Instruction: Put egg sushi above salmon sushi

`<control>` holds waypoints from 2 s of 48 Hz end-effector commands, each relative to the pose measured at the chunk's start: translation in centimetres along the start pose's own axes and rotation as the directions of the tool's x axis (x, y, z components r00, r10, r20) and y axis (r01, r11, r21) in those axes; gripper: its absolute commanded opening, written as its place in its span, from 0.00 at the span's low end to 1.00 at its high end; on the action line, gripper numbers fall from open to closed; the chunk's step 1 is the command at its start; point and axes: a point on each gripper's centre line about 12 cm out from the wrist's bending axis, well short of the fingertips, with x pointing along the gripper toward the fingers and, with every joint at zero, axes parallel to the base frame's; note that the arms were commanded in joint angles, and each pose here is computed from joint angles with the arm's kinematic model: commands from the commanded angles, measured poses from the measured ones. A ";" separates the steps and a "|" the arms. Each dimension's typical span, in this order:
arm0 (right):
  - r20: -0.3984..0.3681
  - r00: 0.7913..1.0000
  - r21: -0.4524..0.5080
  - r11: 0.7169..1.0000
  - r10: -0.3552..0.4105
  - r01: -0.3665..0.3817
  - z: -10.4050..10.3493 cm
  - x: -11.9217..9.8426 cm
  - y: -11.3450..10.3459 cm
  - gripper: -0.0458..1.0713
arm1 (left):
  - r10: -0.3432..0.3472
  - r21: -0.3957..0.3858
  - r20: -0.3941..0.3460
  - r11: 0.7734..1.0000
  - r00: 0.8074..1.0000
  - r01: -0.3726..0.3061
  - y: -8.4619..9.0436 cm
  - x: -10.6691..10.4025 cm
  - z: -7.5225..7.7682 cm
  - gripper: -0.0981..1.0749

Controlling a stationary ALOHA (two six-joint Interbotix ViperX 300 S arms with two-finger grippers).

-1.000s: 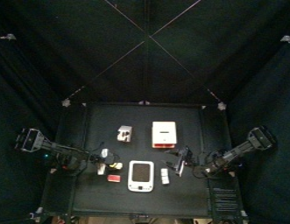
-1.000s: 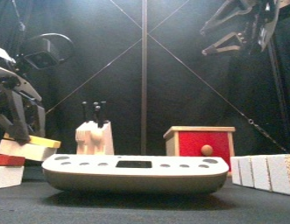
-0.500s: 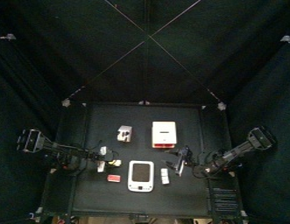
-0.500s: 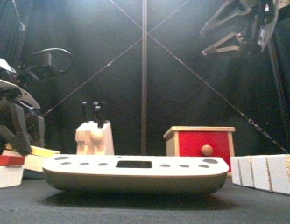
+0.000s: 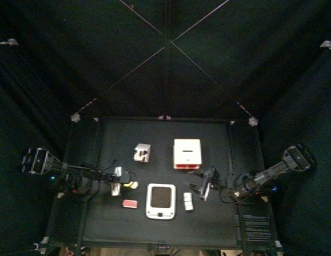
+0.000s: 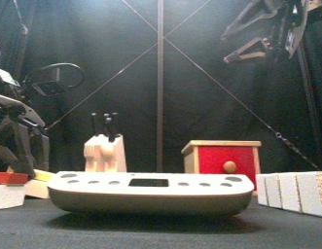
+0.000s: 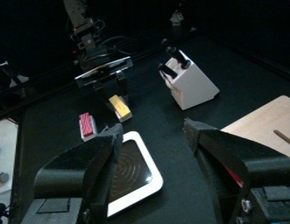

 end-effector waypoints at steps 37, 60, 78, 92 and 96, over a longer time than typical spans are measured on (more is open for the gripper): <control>0.016 1.000 0.010 1.000 -0.002 0.002 0.6 0.0 0.0 0.85 | 0.014 -0.028 -0.022 1.000 1.000 -0.014 0.6 1.2 0.6 0.58; 0.015 1.000 0.010 1.000 -0.003 0.003 0.6 0.0 0.0 0.85 | 0.018 -0.052 0.005 0.999 1.000 -0.018 0.7 1.1 1.4 0.81; 0.013 1.000 0.013 1.000 -0.004 0.004 0.5 0.0 0.0 0.85 | 0.015 -0.040 0.035 0.999 0.999 -0.013 0.6 0.9 2.3 0.83; 0.015 1.000 0.013 1.000 -0.003 0.003 0.6 0.0 0.0 0.85 | 0.013 -0.037 0.071 0.999 0.997 -0.011 0.5 0.3 2.9 0.83; 0.013 1.000 0.013 1.000 -0.004 0.004 0.5 0.0 0.0 0.85 | 0.013 -0.037 0.080 0.999 0.997 -0.010 0.5 0.2 3.1 0.83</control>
